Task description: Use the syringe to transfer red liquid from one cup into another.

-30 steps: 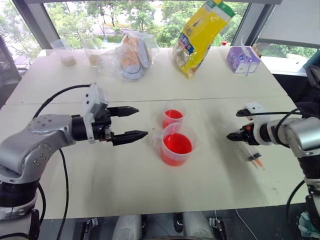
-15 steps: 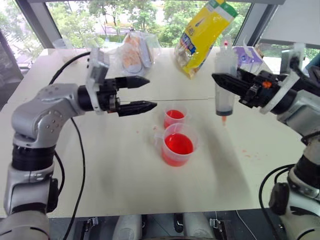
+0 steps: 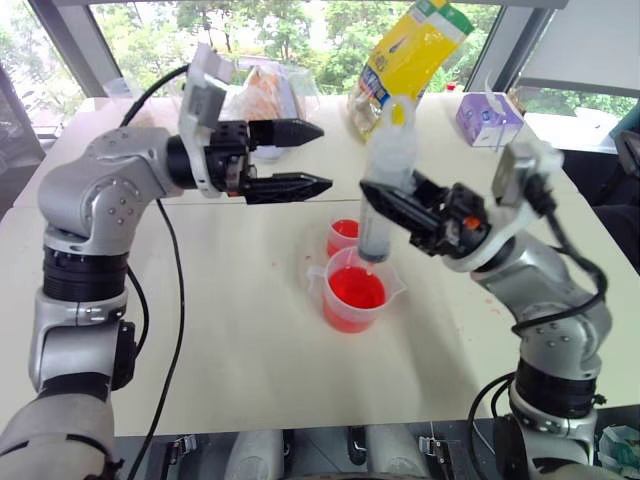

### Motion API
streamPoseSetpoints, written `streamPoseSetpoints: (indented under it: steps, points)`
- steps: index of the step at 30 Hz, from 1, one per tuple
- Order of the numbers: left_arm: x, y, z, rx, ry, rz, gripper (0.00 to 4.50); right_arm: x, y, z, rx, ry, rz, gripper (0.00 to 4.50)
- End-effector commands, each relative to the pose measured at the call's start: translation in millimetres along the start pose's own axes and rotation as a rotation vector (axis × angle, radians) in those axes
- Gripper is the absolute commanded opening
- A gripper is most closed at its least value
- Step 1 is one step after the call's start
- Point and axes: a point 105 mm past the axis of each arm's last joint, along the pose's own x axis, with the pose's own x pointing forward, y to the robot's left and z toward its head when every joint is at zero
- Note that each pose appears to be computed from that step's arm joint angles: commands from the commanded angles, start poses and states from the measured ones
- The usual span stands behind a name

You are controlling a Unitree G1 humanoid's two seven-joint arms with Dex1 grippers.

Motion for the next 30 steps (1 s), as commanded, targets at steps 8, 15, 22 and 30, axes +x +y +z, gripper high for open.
streamPoseSetpoints:
  steps: [8,15,22,30]
  points:
    - [6,-6,4,0.035,0.028,-0.047,4.5,-5,4,-31,-0.033,0.016,0.018,1.39]
    - [19,-4,-5,0.053,0.042,-0.062,4.5,-7,7,-39,-0.023,0.029,0.024,1.39]
    - [27,-2,-6,0.019,0.002,-0.1,4.5,-5,9,-42,-0.024,0.044,0.042,1.39]
    - [29,5,-9,0.03,0.013,-0.082,4.5,-4,10,-43,-0.027,0.05,0.05,1.39]
